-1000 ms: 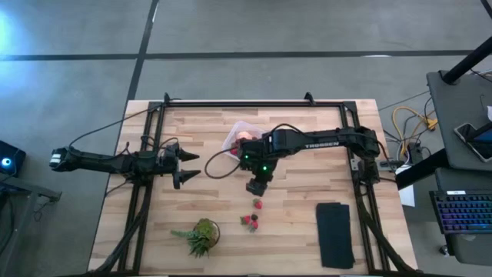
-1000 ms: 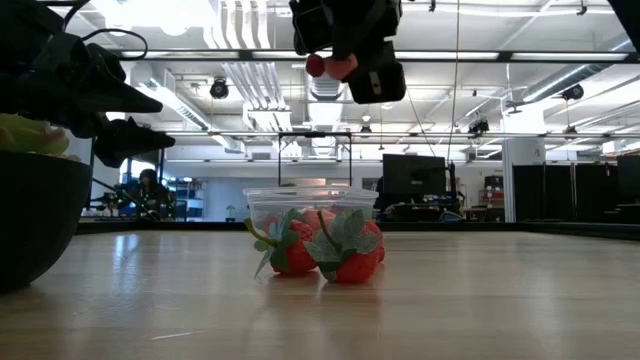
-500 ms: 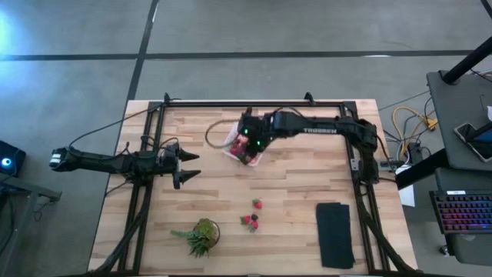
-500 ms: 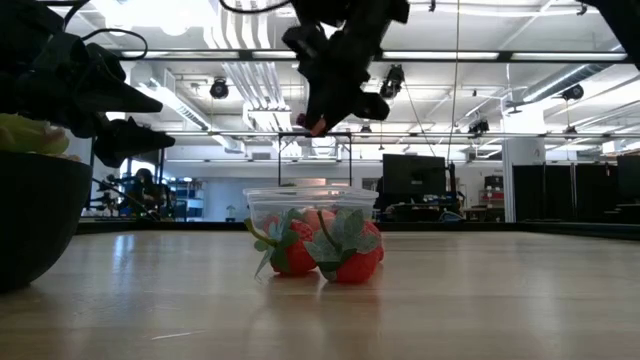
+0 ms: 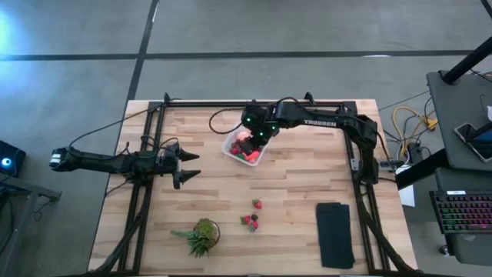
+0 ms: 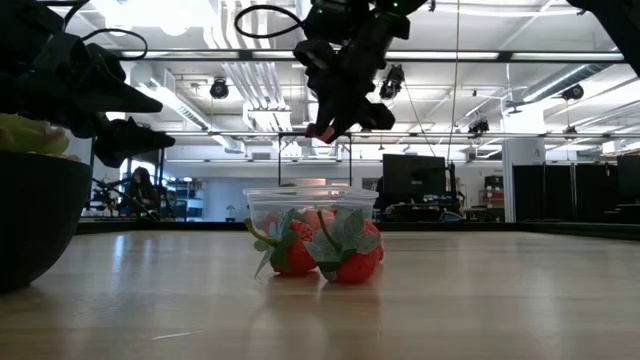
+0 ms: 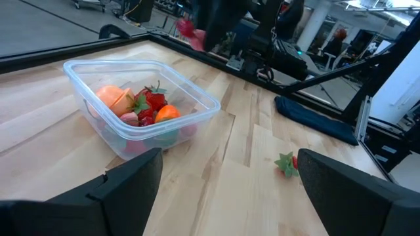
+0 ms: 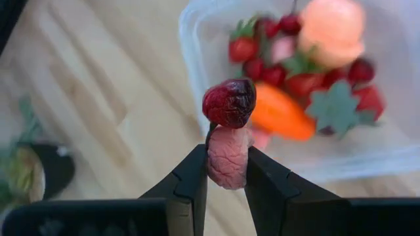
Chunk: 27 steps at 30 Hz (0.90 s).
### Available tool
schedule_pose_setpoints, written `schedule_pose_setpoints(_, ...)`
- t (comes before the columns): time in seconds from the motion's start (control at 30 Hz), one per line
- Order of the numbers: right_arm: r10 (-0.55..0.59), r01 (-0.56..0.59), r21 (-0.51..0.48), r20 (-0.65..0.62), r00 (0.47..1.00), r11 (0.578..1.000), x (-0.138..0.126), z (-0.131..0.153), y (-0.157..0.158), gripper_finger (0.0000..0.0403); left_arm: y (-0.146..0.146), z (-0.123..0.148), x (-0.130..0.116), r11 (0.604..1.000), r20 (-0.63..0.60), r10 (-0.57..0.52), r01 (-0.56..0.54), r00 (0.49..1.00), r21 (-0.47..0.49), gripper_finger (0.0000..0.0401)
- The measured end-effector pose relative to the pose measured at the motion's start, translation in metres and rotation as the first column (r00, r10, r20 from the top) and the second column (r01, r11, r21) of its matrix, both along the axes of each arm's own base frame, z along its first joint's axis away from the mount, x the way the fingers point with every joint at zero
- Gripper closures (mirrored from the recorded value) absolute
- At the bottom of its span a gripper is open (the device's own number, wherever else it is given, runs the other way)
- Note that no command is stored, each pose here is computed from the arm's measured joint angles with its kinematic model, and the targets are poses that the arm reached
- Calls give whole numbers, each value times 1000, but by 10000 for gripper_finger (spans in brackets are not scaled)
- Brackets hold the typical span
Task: Pick and placing Produce into tupperware
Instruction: Put the pink peach into the transparent bin
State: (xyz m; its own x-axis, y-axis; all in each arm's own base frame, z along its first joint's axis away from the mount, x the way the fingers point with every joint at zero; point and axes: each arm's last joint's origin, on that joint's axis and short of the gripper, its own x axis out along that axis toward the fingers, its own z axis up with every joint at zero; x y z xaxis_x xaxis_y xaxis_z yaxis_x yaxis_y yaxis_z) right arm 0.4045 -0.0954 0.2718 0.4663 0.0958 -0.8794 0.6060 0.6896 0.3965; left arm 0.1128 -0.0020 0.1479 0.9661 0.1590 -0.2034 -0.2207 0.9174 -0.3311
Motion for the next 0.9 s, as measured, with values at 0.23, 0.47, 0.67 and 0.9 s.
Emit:
schedule_pose_setpoints(0.23,274,-256,107,-238,932,961,-20,-9,43,323,0,0,0,1000,0,0,0,1000,0,63)
schedule_pose_setpoints(0.47,444,-454,108,-496,746,884,-44,-28,93,323,0,0,0,1000,0,0,0,1000,0,63)
schedule_pose_setpoints(0.67,415,-416,112,-481,772,903,-45,-65,113,323,0,0,0,1000,0,0,0,1000,0,63)
schedule_pose_setpoints(0.9,327,-322,86,-431,841,943,-46,-100,116,323,0,0,0,1000,0,0,0,1000,0,63)
